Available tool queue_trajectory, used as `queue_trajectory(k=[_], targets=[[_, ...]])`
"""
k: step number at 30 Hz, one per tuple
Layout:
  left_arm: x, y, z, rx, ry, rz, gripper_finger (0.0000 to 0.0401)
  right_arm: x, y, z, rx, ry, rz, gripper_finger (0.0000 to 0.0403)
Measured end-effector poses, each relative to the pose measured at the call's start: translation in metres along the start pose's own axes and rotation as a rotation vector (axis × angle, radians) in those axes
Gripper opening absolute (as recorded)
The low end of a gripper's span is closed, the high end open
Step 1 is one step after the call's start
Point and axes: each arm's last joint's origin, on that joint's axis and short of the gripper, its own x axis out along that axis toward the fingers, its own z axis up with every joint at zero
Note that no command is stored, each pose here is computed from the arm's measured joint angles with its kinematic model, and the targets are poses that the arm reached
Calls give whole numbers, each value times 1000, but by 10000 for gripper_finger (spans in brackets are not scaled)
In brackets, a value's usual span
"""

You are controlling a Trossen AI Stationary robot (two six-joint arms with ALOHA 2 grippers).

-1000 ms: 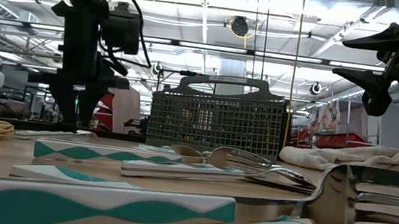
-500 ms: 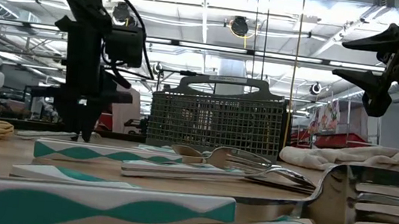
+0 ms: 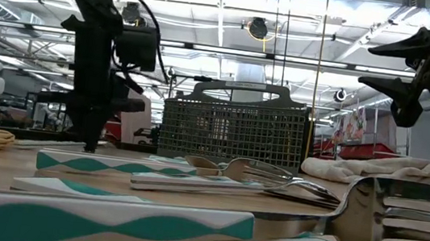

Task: Sort silverware
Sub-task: Put the fork into the silverware basket

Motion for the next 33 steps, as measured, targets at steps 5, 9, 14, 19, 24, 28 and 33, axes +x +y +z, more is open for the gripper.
queue_trajectory(k=[5, 9, 14, 19, 24, 28, 33], targets=[[-19, -6, 0, -53, -117, -88, 13, 0, 0, -1, -1, 7, -5, 222], [-39, -5, -1, -111, -200, -145, 13, 0, -1, -1, -1, 8, -6, 222], [-69, -5, -2, -141, -352, -269, 13, 0, -1, -1, -1, 8, -7, 222], [-103, -11, 4, -92, -637, -422, 13, 0, -1, -1, -4, 9, -7, 222], [-137, -19, 17, 84, -1041, -383, 13, 0, -1, -1, -14, 8, -7, 222], [-157, -25, 34, 290, -1304, -228, 13, 0, -1, -1, -27, 9, -7, 222], [-163, -31, 52, 349, -1488, -210, 13, 0, -1, -1, -28, 9, -9, 222]])
